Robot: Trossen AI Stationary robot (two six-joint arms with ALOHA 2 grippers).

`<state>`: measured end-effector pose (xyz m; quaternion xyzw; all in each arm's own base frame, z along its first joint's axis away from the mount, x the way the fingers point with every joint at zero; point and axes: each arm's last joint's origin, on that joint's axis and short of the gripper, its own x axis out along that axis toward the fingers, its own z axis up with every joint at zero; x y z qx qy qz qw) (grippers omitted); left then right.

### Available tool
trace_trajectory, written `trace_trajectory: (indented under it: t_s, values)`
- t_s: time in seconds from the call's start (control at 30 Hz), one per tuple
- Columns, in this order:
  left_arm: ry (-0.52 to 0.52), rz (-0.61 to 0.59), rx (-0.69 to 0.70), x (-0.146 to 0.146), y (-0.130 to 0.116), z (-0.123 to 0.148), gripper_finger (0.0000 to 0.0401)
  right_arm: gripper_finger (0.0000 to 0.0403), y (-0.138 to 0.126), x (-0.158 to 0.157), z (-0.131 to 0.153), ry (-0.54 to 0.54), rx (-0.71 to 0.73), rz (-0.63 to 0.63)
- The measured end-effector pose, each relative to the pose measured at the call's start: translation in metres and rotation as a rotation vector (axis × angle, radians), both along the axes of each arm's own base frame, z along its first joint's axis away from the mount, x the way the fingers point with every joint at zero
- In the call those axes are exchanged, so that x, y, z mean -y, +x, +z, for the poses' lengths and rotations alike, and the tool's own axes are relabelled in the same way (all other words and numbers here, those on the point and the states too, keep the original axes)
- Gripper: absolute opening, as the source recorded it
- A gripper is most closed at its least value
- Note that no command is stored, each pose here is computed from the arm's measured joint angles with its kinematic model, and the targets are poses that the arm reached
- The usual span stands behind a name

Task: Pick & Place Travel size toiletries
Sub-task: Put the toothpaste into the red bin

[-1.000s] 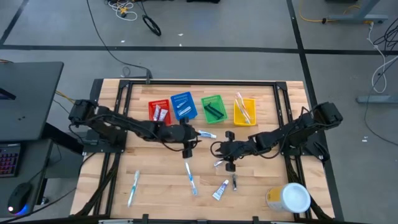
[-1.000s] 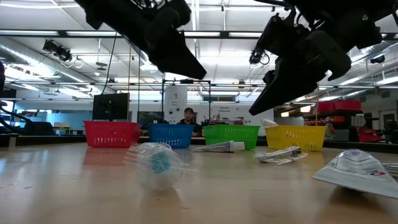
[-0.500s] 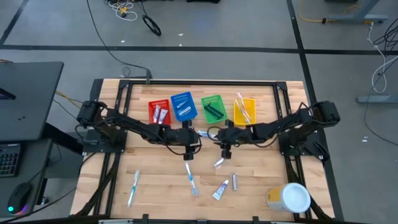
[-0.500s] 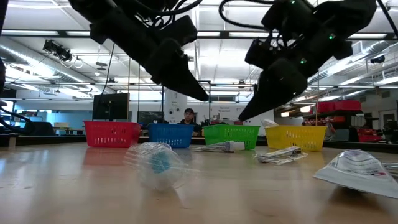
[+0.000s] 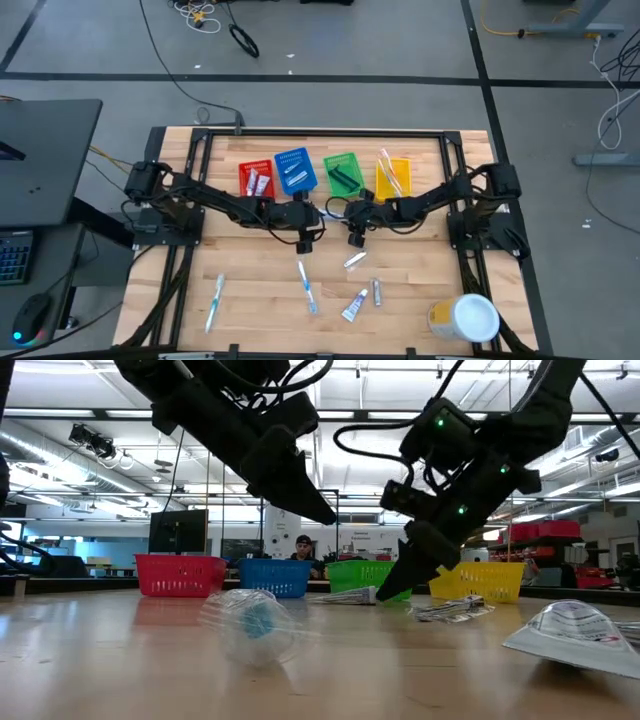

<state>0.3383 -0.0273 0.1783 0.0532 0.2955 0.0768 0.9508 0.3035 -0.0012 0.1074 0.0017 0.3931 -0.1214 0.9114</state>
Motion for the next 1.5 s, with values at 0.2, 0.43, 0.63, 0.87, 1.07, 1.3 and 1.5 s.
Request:
trace_trajectory:
  t_s: [0.2, 0.43, 0.63, 0.87, 1.07, 1.3, 1.5]
  values:
    - [0.0, 0.0, 0.0, 0.0, 0.0, 0.0, 0.0208, 0.0143, 0.001, 0.002, -0.007, -0.002, -0.018, -0.007]
    - [0.0, 0.001, 0.0, 0.0, 0.0, 0.0, 0.0208, 0.0096, 0.003, 0.001, -0.006, 0.018, 0.002, 0.017]
    - [0.0, 0.001, 0.0, 0.0, 0.0, 0.0, 0.0208, 0.0066, 0.003, -0.002, -0.006, 0.073, 0.007, 0.071]
    - [-0.085, -0.014, -0.013, 0.004, -0.001, -0.002, 0.0208, 0.0062, 0.002, -0.018, 0.009, 0.102, 0.056, 0.124]
    - [-0.382, 0.194, -0.013, 0.006, -0.004, -0.006, 0.0208, 0.0061, -0.005, -0.045, 0.028, 0.064, 0.093, 0.206]
    - [-0.541, 0.384, -0.025, 0.002, -0.009, -0.01, 0.0208, 0.0061, -0.021, -0.071, 0.031, -0.142, 0.015, 0.196]
    - [-0.606, 0.408, 0.016, 0.002, -0.006, -0.008, 0.0208, 0.0061, -0.026, -0.086, 0.034, -0.401, 0.028, 0.159]
